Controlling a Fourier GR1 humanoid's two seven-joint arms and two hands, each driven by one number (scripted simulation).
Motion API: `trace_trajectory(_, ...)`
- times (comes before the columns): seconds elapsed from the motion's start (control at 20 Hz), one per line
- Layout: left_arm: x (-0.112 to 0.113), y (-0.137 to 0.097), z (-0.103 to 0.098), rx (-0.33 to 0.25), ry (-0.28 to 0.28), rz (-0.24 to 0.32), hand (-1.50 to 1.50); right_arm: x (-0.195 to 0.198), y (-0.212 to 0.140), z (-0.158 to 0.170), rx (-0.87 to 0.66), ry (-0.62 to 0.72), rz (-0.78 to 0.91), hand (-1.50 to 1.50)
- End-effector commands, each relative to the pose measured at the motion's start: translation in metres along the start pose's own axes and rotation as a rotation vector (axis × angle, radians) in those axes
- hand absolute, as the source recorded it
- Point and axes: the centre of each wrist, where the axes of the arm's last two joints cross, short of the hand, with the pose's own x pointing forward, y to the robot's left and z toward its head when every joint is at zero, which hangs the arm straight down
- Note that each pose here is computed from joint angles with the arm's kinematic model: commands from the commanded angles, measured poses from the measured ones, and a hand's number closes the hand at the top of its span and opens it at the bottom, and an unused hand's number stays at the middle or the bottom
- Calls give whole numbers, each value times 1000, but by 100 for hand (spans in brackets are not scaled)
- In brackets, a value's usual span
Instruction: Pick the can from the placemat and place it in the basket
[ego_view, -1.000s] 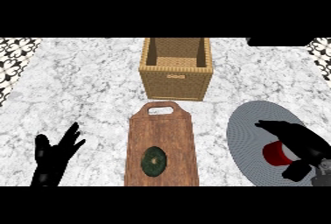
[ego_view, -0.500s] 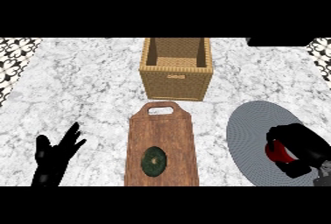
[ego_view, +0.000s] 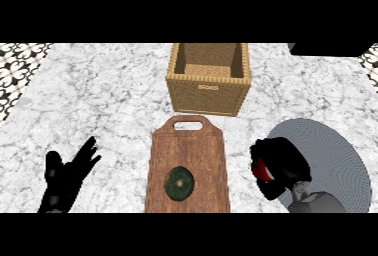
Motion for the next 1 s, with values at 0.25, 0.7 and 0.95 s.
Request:
trace_trajectory(0.25, -4, -6, -6, -39, 44, -25, 0, 108, -33, -11, -261, 108, -232, 150)
trace_trajectory(0.7, -4, -14, -11, -70, 59, -35, 0, 151, -110, 15, -747, 79, -712, 150)
trace_trajectory(0.95, -9, -13, -8, -70, 78, -46, 0, 181, -152, 9, -845, 201, -747, 150)
